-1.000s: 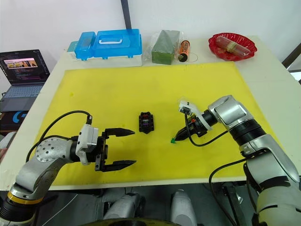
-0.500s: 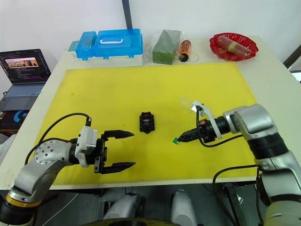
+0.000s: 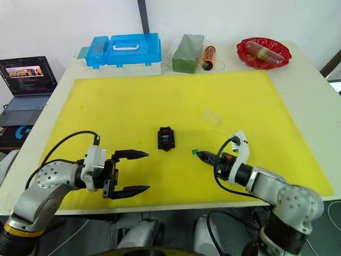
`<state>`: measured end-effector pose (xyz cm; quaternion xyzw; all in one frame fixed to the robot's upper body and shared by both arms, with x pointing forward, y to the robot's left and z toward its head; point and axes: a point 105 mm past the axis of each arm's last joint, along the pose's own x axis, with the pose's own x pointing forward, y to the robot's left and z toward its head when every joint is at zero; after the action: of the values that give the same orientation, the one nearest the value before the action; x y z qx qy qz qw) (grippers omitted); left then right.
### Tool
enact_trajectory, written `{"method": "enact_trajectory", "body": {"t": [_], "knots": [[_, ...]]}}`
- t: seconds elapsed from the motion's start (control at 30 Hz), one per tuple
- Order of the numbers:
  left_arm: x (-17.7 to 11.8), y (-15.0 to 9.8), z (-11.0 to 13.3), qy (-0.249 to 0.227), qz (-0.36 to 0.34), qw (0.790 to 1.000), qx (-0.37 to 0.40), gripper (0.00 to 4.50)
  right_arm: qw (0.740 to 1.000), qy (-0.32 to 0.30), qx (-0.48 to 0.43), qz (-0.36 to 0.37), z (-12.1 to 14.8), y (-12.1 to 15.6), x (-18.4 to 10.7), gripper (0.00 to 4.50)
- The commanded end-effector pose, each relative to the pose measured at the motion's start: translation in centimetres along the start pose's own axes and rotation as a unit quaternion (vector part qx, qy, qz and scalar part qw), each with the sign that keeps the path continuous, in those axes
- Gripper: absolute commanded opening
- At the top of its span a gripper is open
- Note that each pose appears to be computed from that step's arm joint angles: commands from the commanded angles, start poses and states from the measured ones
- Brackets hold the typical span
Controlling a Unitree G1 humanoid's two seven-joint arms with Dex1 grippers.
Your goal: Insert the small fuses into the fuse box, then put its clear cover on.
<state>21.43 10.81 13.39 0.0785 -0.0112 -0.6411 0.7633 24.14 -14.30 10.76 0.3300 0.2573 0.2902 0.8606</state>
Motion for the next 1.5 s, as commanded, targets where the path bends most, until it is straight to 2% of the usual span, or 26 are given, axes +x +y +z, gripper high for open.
{"method": "enact_trajectory", "body": {"t": [0.03, 0.3, 0.5, 0.6, 0.73, 0.87, 0.97, 1.03, 1.17, 1.27, 1.37, 1.5], "knots": [[-0.3, 0.2, 0.7, -0.007, -0.002, 1.0, 0.02, 4.5, 1.0, -0.025, 0.011, -0.002, 0.1, 1.3, -0.3, 0.02], [-0.1, -0.1, 0.4, -0.009, -0.004, 1.0, 0.02, 4.5, 0.985, -0.018, 0.134, -0.109, -0.1, 0.5, -0.7, 0.02], [0.0, -0.5, 0.1, -0.005, -0.009, 1.0, 0.023, 4.5, 0.985, -0.011, 0.133, -0.107, -0.7, 0.8, -0.8, 0.02], [0.0, -0.5, 0.1, -0.005, -0.008, 1.0, 0.024, 4.5, 0.987, -0.004, 0.124, -0.098, -0.9, 0.9, -1.0, 0.64], [0.1, -0.6, 0.3, -0.006, -0.011, 1.0, 0.027, 4.5, 0.992, 0.025, 0.082, -0.088, -0.7, 0.7, -1.9, 2.03], [0.3, -0.6, 0.7, -0.006, -0.021, 0.999, 0.038, 4.5, 0.995, 0.086, 0.007, -0.058, 0.4, 0.7, -3.3, 3.42], [0.4, -0.6, 0.6, -0.007, -0.024, 0.999, 0.039, 4.5, 0.99, 0.14, -0.006, -0.021, 1.2, 0.6, -4.6, 4.4], [0.4, -0.5, 0.6, -0.008, -0.025, 0.999, 0.041, 4.5, 0.988, 0.156, -0.002, -0.012, 2.0, 0.3, -5.1, 4.4], [0.8, -0.3, 0.8, -0.016, -0.026, 0.998, 0.048, 4.5, 0.99, 0.135, 0.036, 0.022, 3.3, -0.1, -5.0, 4.4], [1.2, -0.3, 0.9, -0.021, -0.026, 0.998, 0.056, 4.5, 0.989, 0.12, 0.076, 0.039, 2.8, -0.7, -4.5, 4.4], [1.4, -0.2, 0.9, -0.023, -0.024, 0.998, 0.057, 4.5, 0.99, 0.107, 0.089, 0.037, 2.5, -1.4, -3.7, 3.79], [1.5, -0.1, 0.9, -0.023, -0.025, 0.998, 0.058, 4.5, 0.99, 0.098, 0.091, 0.04, 2.9, -1.7, -3.0, 2.4]]}}
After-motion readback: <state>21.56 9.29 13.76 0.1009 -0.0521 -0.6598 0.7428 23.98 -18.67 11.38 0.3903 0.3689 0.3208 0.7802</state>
